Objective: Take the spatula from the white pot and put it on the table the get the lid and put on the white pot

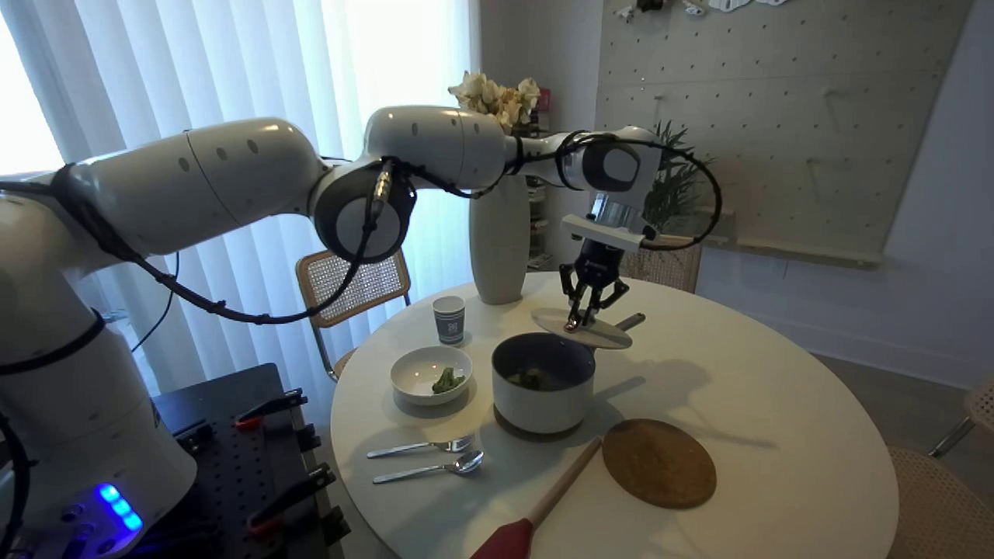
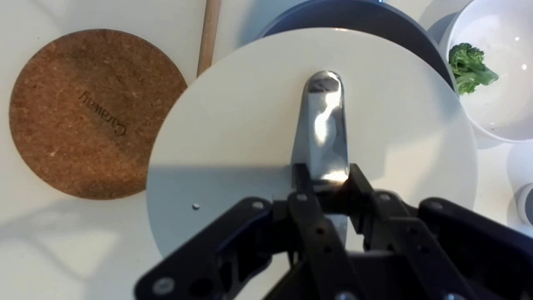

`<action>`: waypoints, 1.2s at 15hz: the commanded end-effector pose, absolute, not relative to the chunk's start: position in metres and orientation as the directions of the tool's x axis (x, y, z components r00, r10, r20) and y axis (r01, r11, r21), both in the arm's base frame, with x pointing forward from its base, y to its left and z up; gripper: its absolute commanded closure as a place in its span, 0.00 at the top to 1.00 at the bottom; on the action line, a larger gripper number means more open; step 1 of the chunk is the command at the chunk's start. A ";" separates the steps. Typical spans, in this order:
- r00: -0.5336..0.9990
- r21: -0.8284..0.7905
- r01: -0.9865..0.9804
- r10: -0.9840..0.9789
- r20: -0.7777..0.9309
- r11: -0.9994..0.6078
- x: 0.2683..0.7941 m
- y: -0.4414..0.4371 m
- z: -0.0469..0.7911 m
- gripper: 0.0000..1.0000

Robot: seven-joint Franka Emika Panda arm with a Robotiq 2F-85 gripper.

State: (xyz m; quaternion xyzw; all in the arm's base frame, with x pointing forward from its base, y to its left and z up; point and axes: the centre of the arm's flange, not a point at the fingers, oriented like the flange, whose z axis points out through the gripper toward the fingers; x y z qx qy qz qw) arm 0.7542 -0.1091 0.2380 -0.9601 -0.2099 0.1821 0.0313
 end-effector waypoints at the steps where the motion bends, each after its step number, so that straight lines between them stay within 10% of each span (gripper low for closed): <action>1: 0.820 -0.142 0.409 0.432 -0.377 -0.901 0.743 -0.106 0.263 0.06; 18: 0.754 -0.204 0.469 0.509 -0.415 -0.860 0.713 -0.072 0.201 0.06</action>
